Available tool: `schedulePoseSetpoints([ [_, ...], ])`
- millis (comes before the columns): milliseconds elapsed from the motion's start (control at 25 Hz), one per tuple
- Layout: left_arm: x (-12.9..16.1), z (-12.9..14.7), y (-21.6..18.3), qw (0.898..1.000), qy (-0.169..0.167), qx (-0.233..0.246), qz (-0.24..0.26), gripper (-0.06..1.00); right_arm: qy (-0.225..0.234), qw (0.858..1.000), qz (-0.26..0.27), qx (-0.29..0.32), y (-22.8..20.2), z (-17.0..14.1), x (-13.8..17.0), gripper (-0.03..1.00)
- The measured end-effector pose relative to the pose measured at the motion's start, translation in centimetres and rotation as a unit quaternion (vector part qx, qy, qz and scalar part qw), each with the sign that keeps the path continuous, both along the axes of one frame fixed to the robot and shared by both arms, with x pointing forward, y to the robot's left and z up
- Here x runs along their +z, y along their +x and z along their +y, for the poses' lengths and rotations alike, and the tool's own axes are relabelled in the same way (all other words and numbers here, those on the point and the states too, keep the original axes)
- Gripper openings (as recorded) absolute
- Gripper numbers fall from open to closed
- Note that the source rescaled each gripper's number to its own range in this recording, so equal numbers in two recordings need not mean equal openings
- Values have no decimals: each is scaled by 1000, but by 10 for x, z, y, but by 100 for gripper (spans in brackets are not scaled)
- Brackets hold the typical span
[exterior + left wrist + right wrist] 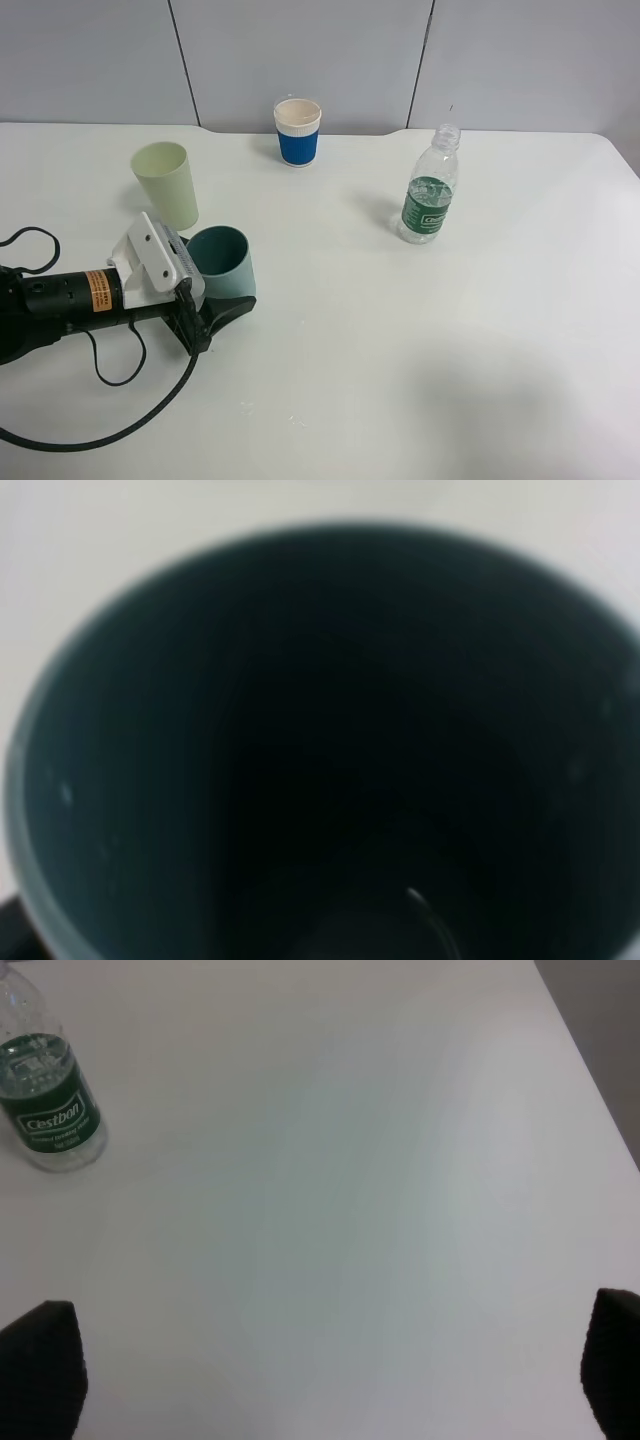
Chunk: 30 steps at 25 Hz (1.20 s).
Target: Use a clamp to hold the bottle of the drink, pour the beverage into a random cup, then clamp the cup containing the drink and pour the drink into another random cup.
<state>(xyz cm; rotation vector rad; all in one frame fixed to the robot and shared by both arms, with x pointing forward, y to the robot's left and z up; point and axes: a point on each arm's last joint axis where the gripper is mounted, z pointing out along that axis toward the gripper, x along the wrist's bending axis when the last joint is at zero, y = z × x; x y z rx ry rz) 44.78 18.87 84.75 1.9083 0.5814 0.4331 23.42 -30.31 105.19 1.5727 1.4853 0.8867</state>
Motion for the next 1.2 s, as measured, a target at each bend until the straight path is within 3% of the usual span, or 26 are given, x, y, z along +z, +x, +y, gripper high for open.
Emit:
schedulePoseSetpoints([
  [40, 0, 0, 0, 1000, 0, 1, 2, 67, 0, 1000, 0, 0, 0, 0, 0, 99],
  [80, 1, 0, 0, 1000, -3, 2, 4, 76, 0, 1000, 0, 0, 0, 0, 0, 99],
  [120, 2, 0, 0, 1000, -6, 3, 5, 83, 0, 1000, 0, 0, 0, 0, 0, 99],
  [200, 5, 1, -2, 1000, -8, 5, 3, 87, 0, 1000, 0, 0, 0, 0, 0, 99],
  [360, 21, 5, -13, 1000, -14, 14, -12, 89, 0, 1000, 0, 0, 0, 0, 0, 99],
  [680, 66, 21, -40, 994, -60, 81, -52, 89, 0, 1000, 0, 0, 0, 0, 0, 99],
  [760, 76, 24, -42, 992, -57, 98, -59, 89, 0, 1000, 0, 0, 0, 0, 0, 99],
  [960, 108, 36, -50, 981, -67, 149, -102, 89, 0, 1000, 0, 0, 0, 0, 0, 99],
  [1200, 166, 51, -49, 964, -36, 225, -139, 89, 0, 1000, 0, 0, 0, 0, 0, 99],
])
